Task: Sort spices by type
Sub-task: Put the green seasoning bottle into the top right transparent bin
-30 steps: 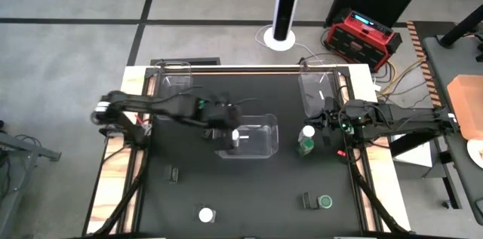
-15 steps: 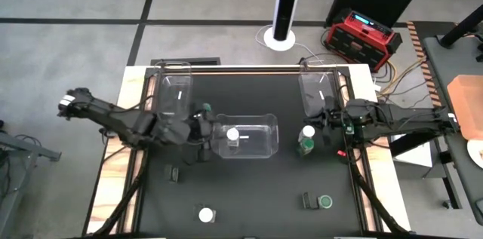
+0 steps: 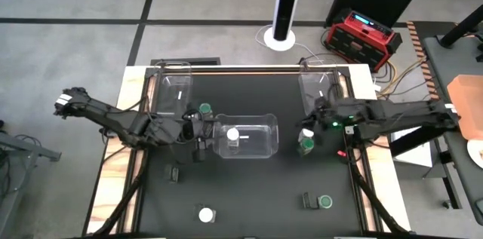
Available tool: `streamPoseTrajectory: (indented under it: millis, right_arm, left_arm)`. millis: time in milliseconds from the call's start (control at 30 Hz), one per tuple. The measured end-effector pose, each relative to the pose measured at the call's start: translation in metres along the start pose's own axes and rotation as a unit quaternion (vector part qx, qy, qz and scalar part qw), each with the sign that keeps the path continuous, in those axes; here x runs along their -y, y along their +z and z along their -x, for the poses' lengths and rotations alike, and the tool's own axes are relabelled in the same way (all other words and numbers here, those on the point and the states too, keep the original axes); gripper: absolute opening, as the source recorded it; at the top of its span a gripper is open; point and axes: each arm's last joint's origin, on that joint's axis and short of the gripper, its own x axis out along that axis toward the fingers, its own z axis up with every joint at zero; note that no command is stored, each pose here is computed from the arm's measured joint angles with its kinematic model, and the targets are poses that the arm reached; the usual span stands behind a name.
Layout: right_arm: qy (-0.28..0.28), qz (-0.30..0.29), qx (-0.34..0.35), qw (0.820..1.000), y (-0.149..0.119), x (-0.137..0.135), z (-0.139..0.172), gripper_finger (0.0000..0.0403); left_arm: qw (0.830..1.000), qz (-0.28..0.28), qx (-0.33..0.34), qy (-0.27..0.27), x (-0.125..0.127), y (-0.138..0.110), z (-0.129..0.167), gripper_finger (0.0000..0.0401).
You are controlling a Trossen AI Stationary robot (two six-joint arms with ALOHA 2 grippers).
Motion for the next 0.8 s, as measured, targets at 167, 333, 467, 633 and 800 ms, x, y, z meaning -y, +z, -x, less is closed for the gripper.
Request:
streamPoseTrajectory:
  millis: [167, 333, 467, 633, 800]
  right_arm:
    - [-0.058, -0.015, -0.106, 0.993, 0.012, -0.019, -0.017, 0.0013]
    - [-0.158, -0.065, -0.215, 0.961, 0.022, -0.034, -0.026, 0.0013]
    - [-0.231, -0.1, -0.282, 0.926, 0.029, -0.048, -0.024, 0.0013]
    - [-0.256, -0.148, -0.351, 0.888, 0.031, -0.064, -0.021, 0.0013]
    - [-0.23, -0.173, -0.383, 0.878, 0.029, -0.075, -0.021, 0.0015]
  left_arm:
    - [1.0, -0.012, 0.0, 0.0, 0.0, 0.0, 0.0, 0.0219]
    - [1.0, -0.014, -0.001, 0.0, 0.0, 0.0, 0.0, 0.0219]
    - [1.0, -0.017, -0.001, 0.0, 0.0, 0.0, 0.0, 0.0219]
    - [1.0, -0.032, -0.001, 0.001, 0.0, 0.0, -0.001, 0.0219]
    - [0.999, -0.042, -0.002, 0.005, 0.0, 0.0, -0.001, 0.0219]
